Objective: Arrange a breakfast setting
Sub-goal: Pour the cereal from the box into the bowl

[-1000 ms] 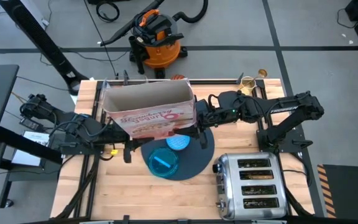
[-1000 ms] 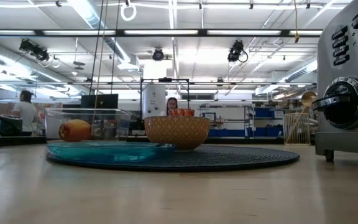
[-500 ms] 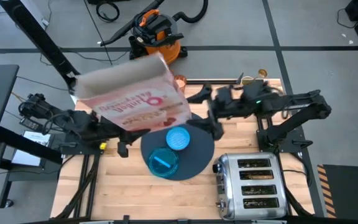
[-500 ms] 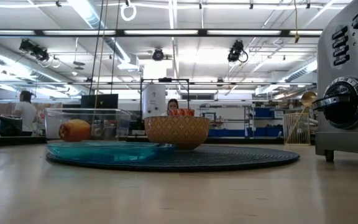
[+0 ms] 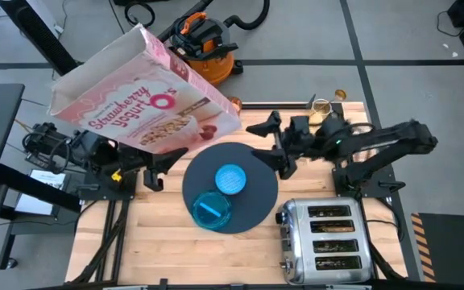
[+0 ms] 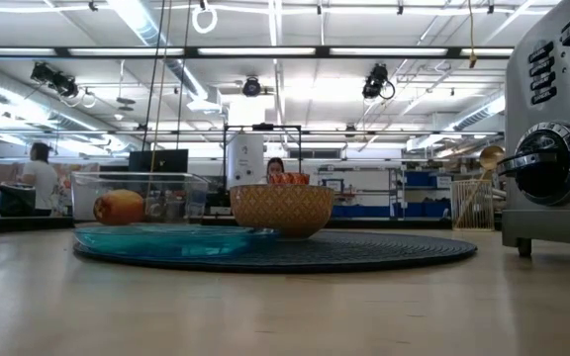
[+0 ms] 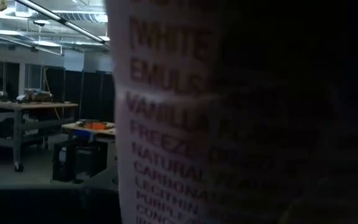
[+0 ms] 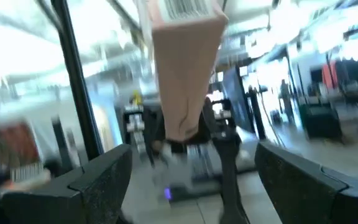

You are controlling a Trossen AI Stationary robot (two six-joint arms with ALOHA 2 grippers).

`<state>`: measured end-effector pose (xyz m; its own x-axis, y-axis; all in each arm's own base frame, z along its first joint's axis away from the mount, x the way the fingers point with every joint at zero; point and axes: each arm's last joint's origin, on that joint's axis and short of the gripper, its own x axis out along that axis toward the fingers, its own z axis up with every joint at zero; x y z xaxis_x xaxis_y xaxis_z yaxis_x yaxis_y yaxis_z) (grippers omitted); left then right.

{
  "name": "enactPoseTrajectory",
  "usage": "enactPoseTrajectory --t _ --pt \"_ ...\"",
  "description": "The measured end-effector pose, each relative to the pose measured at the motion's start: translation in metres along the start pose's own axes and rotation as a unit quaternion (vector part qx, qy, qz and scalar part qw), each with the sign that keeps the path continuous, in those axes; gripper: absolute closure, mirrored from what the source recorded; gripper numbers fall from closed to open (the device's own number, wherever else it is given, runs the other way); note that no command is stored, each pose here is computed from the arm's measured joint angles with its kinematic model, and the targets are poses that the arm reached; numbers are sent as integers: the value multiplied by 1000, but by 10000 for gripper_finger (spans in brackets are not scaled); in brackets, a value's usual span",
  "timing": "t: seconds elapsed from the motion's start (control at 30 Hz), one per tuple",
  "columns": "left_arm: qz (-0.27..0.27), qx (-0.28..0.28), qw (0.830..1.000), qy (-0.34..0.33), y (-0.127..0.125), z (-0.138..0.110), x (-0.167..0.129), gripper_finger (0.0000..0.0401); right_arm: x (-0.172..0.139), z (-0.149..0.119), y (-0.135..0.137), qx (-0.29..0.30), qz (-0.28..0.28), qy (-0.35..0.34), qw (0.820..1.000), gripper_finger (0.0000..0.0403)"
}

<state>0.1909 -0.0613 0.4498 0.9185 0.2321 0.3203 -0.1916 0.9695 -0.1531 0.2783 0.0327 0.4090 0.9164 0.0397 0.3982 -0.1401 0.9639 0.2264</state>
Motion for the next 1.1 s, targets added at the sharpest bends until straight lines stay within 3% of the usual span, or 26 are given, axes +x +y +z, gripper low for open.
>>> enactPoseTrajectory --t 0.17,0.27,0.4,0.8,1.1 --pt "7 12 1000 2 3 -5 8 201 14 -35 -12 35 9 -117 992 61" --pt "7 38 999 17 2 -17 19 201 30 -50 -15 37 27 -153 987 61" --pt "6 45 999 23 1 -32 34 201 49 -51 -16 15 30 -194 980 61" --pt "-7 11 1000 19 4 -47 53 201 64 -40 -21 -17 31 -223 974 69" --pt "-7 10 1000 20 4 -50 55 201 64 -39 -24 -34 26 -225 973 132"
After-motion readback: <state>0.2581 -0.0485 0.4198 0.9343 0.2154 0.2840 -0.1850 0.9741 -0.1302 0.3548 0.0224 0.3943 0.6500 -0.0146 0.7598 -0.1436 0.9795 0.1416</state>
